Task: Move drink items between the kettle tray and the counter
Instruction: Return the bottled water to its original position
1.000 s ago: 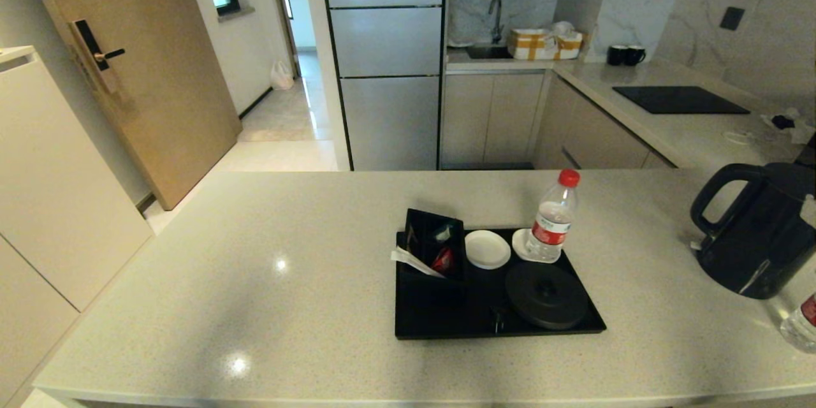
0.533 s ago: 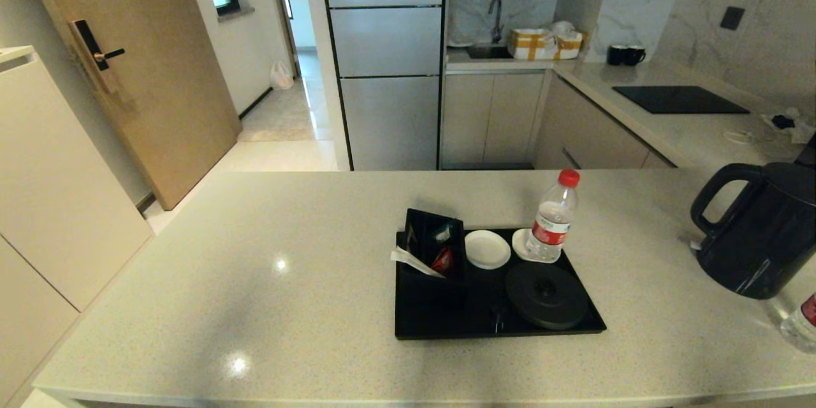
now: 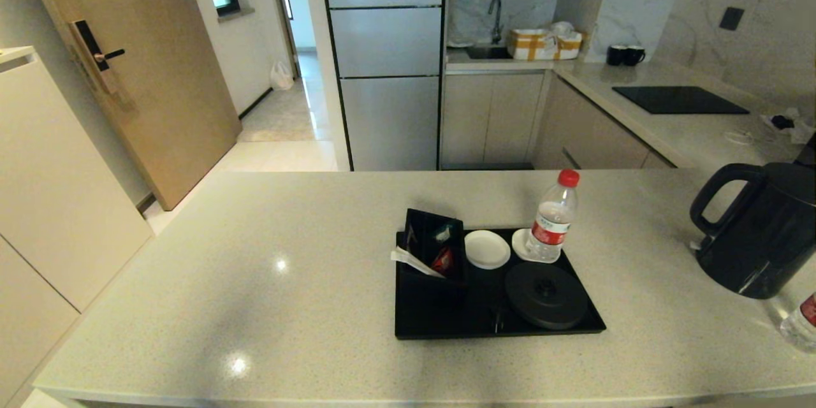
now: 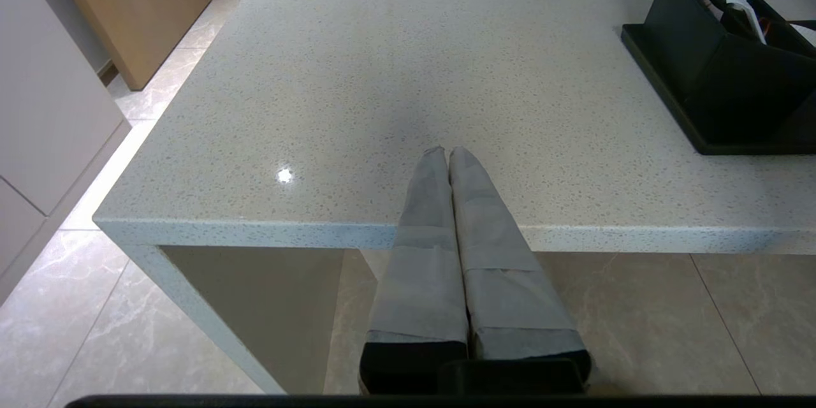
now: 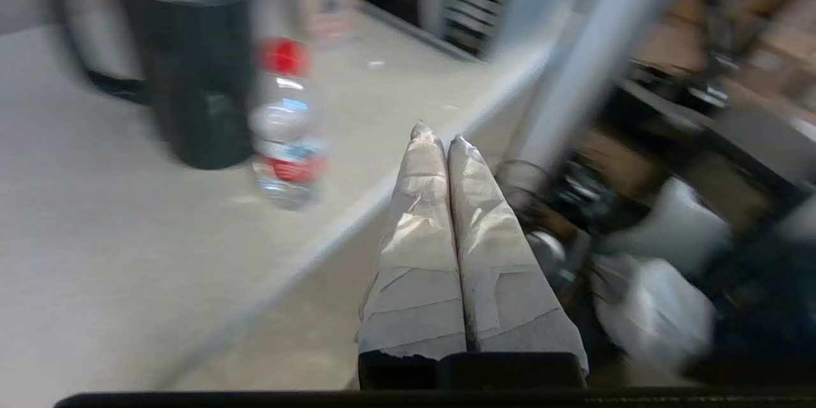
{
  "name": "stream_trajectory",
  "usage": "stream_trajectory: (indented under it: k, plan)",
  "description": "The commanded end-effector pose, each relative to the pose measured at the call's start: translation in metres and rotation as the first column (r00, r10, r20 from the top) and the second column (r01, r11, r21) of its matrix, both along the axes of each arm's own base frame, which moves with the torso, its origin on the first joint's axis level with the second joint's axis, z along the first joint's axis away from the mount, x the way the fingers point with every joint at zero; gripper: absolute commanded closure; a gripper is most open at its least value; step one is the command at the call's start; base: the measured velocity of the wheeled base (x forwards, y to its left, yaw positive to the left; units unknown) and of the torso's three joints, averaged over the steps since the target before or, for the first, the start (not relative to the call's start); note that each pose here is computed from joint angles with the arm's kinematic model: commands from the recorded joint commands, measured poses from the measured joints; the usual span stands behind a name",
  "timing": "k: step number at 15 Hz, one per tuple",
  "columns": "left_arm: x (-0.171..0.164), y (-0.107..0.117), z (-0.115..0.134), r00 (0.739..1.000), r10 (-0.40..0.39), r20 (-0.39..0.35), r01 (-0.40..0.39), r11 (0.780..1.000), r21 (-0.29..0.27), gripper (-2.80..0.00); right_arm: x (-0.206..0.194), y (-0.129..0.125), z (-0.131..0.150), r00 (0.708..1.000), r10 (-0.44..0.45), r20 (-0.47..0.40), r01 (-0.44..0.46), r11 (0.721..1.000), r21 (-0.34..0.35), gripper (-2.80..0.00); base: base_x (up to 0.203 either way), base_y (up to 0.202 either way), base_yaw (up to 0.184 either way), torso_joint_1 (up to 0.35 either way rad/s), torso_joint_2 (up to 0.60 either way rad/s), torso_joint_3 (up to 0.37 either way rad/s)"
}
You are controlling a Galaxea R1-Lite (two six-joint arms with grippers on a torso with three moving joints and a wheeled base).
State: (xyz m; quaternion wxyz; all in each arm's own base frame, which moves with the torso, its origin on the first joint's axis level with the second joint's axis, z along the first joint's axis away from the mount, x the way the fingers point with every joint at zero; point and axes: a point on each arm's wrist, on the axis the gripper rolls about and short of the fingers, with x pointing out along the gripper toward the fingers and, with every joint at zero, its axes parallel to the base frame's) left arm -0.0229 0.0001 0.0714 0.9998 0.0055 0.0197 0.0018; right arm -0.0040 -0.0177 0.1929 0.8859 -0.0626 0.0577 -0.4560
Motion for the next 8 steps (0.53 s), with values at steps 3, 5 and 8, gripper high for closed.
stream_trajectory:
  k: [3, 5, 8]
  plan:
    - [0.0, 0.0, 0.0, 1.0, 0.001, 0.0, -0.001, 1.0, 0.0, 0.0, -0.022, 0.004, -0.02, 0.994, 0.087, 0.065, -0.087, 0.996, -0.006, 0.0, 0.0, 0.0, 0.0, 0.0, 0.0, 0.0]
    - [0.0, 0.0, 0.0, 1.0, 0.001, 0.0, -0.001, 1.0, 0.0, 0.0, -0.02, 0.006, -0.019, 0.97, 0.227, 0.089, -0.228, 0.974, 0.009, 0.0, 0.0, 0.0, 0.0, 0.0, 0.0, 0.0]
    - [0.0, 0.0, 0.0, 1.0, 0.001, 0.0, -0.001, 1.0, 0.0, 0.0, -0.031, 0.008, -0.014, 0.906, 0.408, 0.112, -0.416, 0.908, 0.056, 0.0, 0.0, 0.0, 0.0, 0.0, 0.0, 0.0]
